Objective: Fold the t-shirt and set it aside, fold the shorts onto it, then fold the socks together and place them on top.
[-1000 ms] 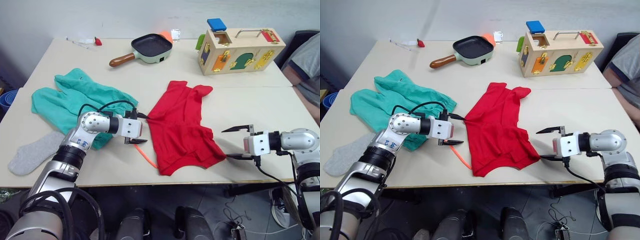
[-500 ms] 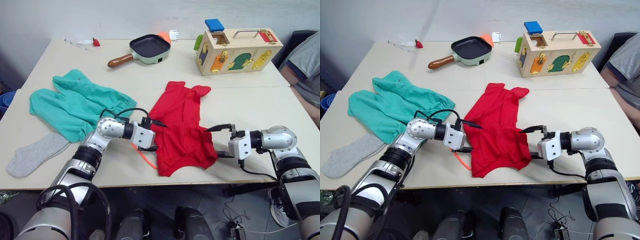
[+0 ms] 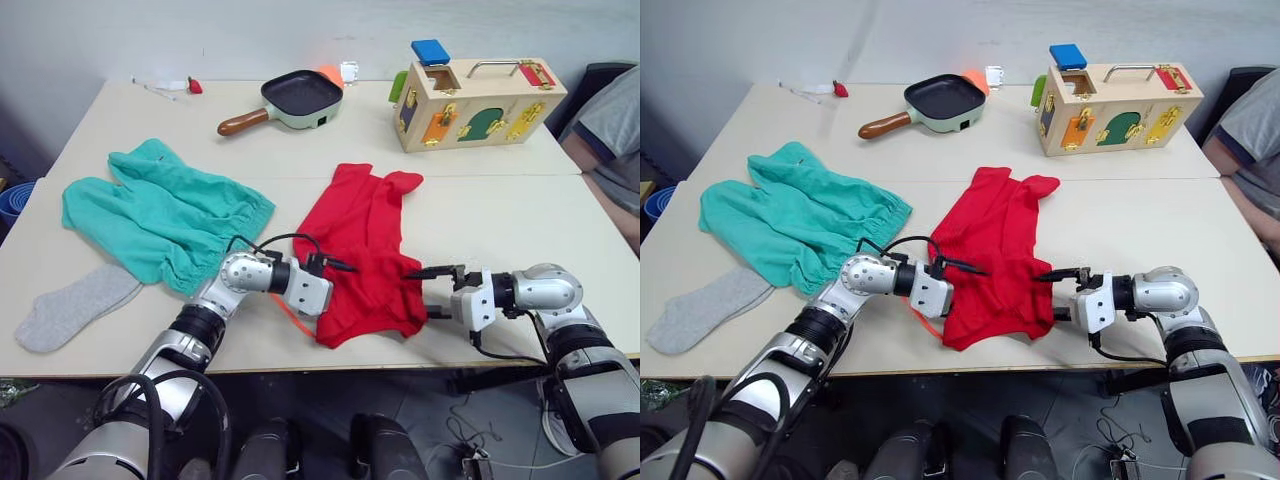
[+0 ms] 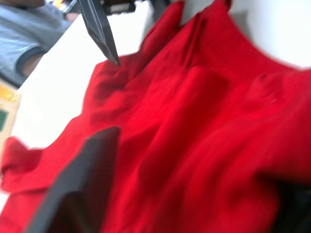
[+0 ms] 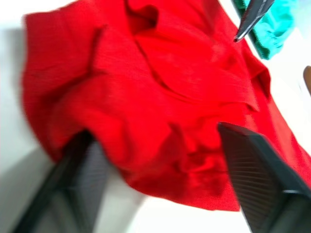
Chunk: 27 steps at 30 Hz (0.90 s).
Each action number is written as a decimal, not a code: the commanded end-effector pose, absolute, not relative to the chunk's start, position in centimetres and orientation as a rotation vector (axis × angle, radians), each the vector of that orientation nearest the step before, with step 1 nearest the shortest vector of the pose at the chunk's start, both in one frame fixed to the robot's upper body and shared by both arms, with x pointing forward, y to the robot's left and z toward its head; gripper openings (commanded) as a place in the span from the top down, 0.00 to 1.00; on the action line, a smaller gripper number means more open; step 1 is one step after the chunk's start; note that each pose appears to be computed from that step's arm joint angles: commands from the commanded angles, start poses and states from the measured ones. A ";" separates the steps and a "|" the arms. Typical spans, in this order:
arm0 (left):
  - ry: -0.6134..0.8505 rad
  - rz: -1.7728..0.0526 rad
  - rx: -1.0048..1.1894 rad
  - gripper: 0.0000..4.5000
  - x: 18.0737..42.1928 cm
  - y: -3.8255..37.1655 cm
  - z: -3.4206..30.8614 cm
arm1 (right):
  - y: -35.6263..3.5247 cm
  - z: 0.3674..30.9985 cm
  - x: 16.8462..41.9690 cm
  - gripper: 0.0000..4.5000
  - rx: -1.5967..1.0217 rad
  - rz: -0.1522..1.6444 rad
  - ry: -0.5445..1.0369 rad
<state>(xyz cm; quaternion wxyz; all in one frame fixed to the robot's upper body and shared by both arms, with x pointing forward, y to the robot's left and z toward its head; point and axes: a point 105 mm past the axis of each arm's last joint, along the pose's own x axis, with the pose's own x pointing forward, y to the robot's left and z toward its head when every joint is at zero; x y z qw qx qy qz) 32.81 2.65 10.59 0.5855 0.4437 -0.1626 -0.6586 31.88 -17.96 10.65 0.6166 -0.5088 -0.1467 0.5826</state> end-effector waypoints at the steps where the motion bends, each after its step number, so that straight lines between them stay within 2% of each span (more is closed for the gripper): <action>1: -0.297 -1.609 1.011 0.42 31.9 2.5 8.7 | -17.6 9.9 31.4 0.58 -1.169 1.378 -0.319; 6: -0.283 -1.612 0.923 0.80 31.6 2.9 9.2 | -17.7 9.9 31.2 0.98 -1.139 1.364 -0.322; 9: -0.290 -1.599 0.861 0.99 31.4 3.1 9.9 | -17.9 10.1 31.0 1.00 -1.121 1.343 -0.329; 15: -0.285 -1.582 0.765 0.99 31.2 4.0 11.6 | -18.4 11.3 30.1 1.00 -1.073 1.331 -0.347; 22: -0.134 -1.723 0.640 0.99 27.2 6.6 12.4 | -19.8 13.6 27.5 1.00 -0.982 1.385 -0.301; 27: -0.134 -1.723 0.509 0.99 24.9 6.7 13.7 | -21.6 14.1 24.4 1.00 -0.849 1.491 -0.102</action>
